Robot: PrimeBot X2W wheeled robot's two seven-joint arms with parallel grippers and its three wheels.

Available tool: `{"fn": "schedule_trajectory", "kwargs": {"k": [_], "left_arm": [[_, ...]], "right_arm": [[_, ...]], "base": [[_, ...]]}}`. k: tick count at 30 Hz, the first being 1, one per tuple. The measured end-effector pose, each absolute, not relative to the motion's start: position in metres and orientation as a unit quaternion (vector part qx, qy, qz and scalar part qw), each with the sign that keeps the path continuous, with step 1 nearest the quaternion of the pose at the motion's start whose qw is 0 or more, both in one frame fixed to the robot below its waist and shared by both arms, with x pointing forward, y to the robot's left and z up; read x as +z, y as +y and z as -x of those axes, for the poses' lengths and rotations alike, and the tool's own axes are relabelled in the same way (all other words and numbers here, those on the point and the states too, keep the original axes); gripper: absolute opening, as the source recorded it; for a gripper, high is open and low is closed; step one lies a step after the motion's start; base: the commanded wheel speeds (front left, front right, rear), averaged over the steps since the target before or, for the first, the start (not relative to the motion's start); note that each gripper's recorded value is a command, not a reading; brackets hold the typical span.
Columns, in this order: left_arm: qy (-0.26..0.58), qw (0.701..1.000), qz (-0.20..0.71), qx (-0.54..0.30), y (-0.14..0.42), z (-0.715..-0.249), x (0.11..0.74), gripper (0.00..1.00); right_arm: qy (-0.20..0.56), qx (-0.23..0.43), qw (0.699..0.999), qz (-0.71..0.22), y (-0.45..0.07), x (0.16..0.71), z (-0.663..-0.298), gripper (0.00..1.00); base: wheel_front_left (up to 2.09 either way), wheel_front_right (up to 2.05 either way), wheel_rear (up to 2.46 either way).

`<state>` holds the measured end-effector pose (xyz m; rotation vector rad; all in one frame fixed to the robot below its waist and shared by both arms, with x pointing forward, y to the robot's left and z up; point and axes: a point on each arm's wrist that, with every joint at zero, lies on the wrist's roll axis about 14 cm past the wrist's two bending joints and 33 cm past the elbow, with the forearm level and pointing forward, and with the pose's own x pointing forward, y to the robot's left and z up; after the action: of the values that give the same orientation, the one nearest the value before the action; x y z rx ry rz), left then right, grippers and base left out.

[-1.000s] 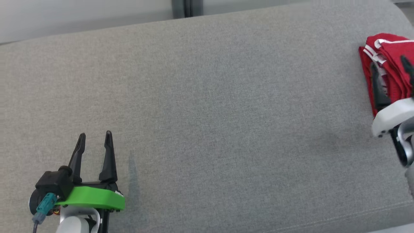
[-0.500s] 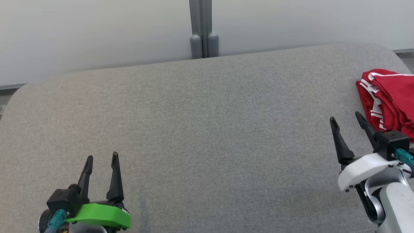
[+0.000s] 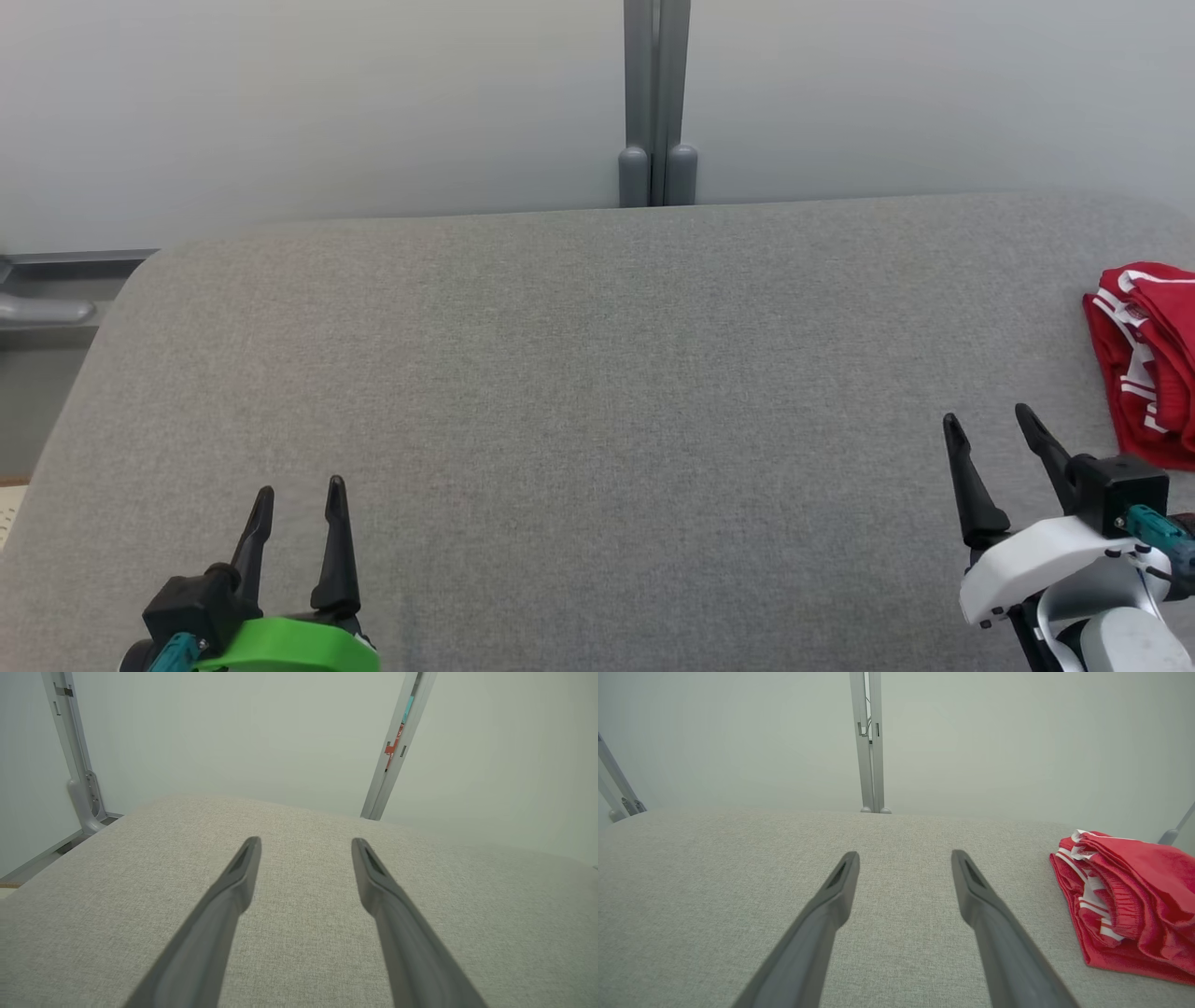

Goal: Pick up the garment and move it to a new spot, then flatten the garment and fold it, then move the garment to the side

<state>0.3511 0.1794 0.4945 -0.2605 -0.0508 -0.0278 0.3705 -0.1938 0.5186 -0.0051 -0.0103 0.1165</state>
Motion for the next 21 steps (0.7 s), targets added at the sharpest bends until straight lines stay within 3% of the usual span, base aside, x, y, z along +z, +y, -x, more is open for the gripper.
{"fn": "schedule_trajectory", "kwargs": {"k": [21], "left_arm": [[-0.021,0.991,0.129,-0.020,0.1773,-0.3523,0.4918,1.00]], "right_arm": [[0.005,0.057,0.998,-0.009,-0.1897,0.5119,-0.3647,1.00]], "base": [[0.00,0.00,0.00]]}}
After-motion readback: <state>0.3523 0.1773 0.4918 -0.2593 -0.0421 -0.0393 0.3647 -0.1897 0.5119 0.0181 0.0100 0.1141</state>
